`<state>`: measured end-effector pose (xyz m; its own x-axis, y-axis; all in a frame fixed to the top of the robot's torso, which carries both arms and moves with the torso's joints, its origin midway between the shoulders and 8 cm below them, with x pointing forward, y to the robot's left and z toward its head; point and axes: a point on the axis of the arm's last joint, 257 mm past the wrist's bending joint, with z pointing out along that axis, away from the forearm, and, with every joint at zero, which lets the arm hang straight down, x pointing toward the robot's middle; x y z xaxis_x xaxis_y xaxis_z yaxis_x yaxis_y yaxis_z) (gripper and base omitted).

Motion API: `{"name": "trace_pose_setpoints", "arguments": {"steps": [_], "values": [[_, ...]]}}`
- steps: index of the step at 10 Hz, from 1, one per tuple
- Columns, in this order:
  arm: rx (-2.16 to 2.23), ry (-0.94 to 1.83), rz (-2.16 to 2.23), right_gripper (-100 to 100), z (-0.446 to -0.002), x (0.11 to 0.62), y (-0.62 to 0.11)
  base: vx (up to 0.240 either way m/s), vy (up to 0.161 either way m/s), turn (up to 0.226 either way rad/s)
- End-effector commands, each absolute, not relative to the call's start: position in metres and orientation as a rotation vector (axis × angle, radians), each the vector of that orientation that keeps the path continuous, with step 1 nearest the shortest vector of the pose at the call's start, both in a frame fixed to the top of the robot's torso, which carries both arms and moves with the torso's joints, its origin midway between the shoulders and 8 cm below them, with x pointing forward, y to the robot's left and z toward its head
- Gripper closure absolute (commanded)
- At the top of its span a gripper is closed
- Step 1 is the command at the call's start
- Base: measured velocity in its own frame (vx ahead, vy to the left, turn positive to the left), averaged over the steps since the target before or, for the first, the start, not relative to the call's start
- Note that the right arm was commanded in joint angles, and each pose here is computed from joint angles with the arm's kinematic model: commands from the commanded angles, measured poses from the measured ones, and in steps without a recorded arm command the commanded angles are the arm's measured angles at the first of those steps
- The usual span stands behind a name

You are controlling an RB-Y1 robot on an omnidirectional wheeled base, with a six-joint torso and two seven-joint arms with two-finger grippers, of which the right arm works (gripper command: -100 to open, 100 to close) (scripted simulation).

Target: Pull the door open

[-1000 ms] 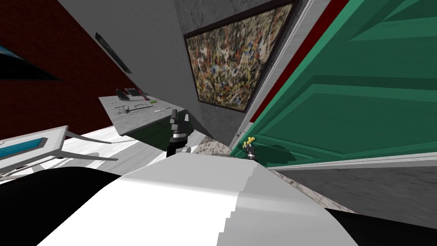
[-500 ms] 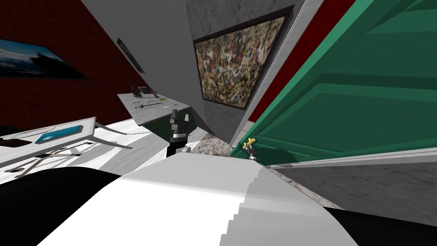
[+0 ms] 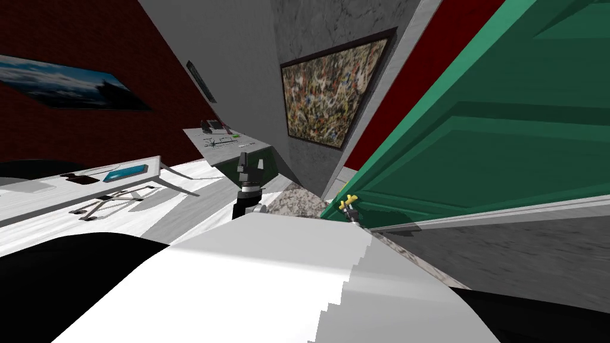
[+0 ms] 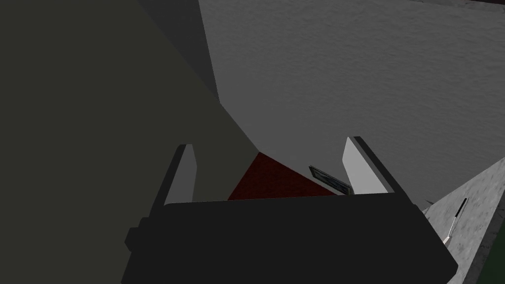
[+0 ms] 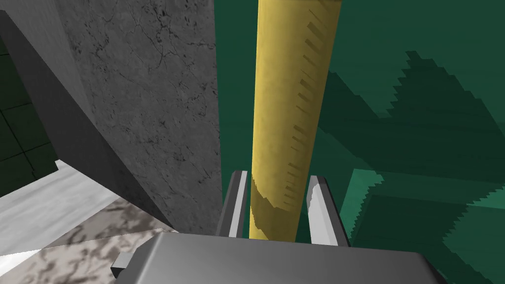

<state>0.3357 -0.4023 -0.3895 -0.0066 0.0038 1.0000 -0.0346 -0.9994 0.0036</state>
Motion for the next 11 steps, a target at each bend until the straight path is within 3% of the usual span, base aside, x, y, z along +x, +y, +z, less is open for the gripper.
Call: {"name": "trace_pose_setpoints", "arguments": {"steps": [1, 11], "values": [[2.212, -0.009, 2.218, 100, -0.392, 0.325, -0.4, -0.226, -0.054, 0.11], [2.26, 0.091, 2.261, 100, -0.392, 0.289, -0.401, -0.215, -0.056, 0.137]]}}
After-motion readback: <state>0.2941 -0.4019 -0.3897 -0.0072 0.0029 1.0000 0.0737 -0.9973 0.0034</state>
